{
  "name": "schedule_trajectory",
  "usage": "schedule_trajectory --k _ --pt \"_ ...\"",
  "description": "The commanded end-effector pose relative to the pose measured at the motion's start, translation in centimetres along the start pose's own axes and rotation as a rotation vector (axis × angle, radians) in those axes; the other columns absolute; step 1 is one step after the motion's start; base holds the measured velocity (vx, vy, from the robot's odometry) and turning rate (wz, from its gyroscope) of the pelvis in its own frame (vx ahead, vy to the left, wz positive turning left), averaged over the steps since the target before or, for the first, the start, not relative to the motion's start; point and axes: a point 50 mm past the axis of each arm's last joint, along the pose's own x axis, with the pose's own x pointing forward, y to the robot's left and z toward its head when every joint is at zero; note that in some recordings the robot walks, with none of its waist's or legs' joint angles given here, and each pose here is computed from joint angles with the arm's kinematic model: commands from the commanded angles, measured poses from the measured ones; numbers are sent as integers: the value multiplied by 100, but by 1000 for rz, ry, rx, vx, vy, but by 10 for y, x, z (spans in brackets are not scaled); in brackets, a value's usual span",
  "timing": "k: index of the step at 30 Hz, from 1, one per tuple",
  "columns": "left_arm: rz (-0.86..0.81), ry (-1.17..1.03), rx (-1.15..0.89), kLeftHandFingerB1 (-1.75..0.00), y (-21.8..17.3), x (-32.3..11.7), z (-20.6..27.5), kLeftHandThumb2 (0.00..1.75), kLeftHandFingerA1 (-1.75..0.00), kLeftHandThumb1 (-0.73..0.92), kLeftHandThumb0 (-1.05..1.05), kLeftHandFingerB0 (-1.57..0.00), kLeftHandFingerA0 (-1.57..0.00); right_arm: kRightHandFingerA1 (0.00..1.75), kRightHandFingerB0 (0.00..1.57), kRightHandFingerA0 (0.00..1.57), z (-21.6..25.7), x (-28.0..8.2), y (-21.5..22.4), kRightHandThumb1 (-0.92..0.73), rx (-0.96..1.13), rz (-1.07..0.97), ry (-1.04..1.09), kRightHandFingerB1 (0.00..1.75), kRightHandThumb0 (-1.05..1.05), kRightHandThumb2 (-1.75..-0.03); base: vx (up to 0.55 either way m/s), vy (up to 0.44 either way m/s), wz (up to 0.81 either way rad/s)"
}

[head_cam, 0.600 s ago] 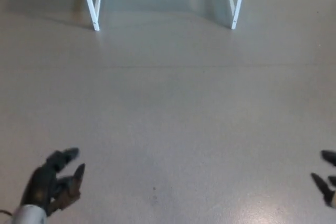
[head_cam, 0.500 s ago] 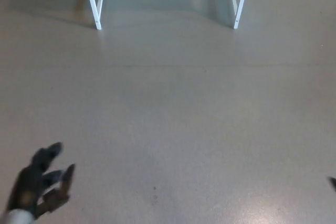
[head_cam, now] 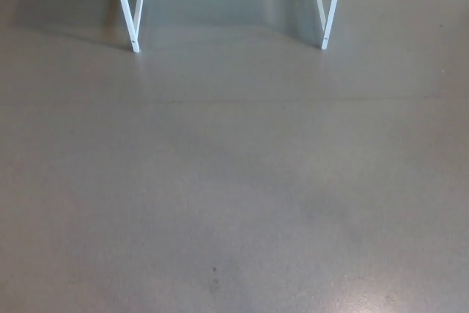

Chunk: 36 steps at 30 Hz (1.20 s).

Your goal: The robot walks towards a desk on which a file tray is kept in the middle and a cube is kept to its right. The robot lifts the cube using its right hand and places it on the file tray.

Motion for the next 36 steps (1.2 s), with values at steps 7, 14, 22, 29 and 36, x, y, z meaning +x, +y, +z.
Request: schedule_trajectory --k 7,14,22,29,36 --pt "-35 44 41 -30 14 -1 -8 101 -48 65 -64 0 0 56 7 61 5 1 -2 -58 -12 15 -114 35 -66 -85 0 0 0" --pt "-54 -13 -73 -24 12 -1 -1 101 -46 66 -73 -2 -3 49 6 34 8 -4 -4 -55 103 44 -203 35 -58 -81 0 0 0" --pt "-77 -128 -70 -30 1 9 22 66 -41 88 -65 -18 -18 38 6 32 24 4 -6 -66 323 63 -256 25 -50 -59 -3 -6 3" --pt "-50 -184 -65 -33 4 11 45 66 -44 89 -62 -22 -21 42 6 29 40 2 -28 -64 367 56 -338 25 -49 -59 49 -199 7" --pt "-90 -181 -31 -35 -5 12 51 66 -49 88 -62 -21 -23 46 10 30 43 6 -28 -61 513 34 -327 23 -43 -61 151 -228 -5"
